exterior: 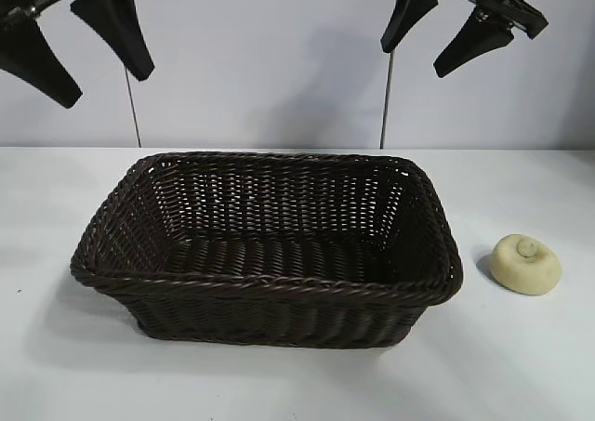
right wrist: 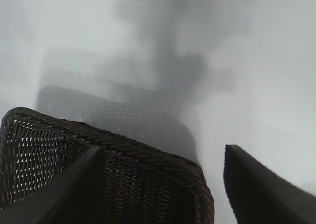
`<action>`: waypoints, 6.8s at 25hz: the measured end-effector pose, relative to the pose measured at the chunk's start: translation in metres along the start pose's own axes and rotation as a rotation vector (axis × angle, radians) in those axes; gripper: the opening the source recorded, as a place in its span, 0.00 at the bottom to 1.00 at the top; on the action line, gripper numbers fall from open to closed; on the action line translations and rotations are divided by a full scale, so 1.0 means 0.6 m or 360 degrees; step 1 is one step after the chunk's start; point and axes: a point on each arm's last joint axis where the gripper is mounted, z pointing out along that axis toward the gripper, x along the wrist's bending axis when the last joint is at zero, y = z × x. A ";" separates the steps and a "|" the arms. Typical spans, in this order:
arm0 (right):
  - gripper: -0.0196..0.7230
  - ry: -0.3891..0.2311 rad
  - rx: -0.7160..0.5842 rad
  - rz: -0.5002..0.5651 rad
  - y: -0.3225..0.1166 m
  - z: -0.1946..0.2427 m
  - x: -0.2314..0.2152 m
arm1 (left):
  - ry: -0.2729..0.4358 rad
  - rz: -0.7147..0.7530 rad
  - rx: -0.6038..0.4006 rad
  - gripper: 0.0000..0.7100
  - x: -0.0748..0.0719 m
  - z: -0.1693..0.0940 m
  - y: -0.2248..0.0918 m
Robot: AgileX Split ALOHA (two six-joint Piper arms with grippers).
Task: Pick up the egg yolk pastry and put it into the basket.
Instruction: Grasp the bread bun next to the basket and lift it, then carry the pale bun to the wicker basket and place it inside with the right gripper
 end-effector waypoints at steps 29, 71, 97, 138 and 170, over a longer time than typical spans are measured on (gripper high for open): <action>0.69 0.0005 0.0006 0.0002 -0.001 0.000 0.000 | -0.0247 -0.0213 -0.0194 0.77 -0.015 0.012 0.012; 0.69 -0.0267 0.0336 0.0084 -0.034 -0.030 -0.114 | -0.0109 -0.0148 -0.0166 0.77 0.002 0.023 0.006; 0.69 -0.0407 0.0660 0.0204 -0.169 0.074 -0.185 | -0.0109 -0.0148 -0.0163 0.77 0.002 0.023 0.005; 0.14 -0.0389 0.0359 0.0200 -0.103 -0.004 -0.147 | -0.0110 -0.0148 -0.0156 0.77 0.002 0.023 0.005; 0.13 0.0050 0.0367 -0.0110 -0.100 0.016 0.051 | -0.0113 -0.0147 -0.0139 0.77 0.002 0.023 0.003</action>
